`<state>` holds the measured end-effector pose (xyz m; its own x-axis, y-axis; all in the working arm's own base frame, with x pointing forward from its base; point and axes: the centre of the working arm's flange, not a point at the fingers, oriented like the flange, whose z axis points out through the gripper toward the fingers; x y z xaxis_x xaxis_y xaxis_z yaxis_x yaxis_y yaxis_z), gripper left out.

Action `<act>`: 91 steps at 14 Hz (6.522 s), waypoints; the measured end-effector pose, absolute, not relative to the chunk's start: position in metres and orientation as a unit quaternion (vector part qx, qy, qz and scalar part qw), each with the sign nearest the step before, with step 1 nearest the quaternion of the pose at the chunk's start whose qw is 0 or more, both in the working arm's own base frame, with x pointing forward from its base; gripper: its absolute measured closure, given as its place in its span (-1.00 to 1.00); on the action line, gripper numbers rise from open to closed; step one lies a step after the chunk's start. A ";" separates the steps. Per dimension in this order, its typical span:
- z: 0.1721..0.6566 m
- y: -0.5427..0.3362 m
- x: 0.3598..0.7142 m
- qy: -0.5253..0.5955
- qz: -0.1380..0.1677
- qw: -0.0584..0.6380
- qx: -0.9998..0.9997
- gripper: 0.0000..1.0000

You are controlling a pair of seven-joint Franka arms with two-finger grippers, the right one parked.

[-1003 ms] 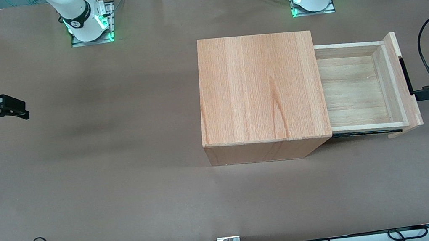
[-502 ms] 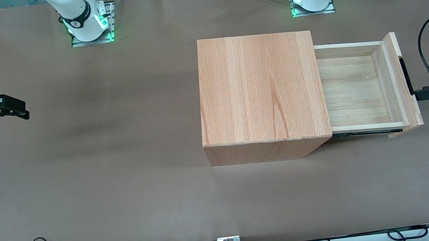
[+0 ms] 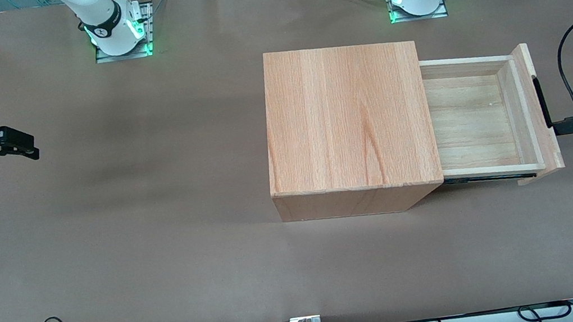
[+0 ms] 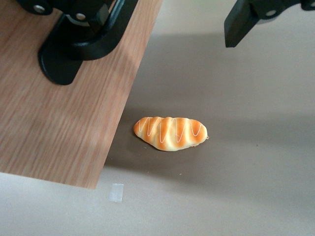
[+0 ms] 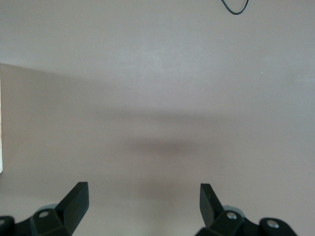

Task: Open top drawer with left arm

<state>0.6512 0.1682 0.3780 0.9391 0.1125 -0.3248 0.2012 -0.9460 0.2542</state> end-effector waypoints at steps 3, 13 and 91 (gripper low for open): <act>0.379 0.165 0.652 0.068 -0.153 0.143 0.975 -1.00; 0.379 0.160 0.653 0.057 -0.153 0.150 0.975 -1.00; 0.627 -0.005 0.563 0.014 -0.053 0.003 0.998 -1.00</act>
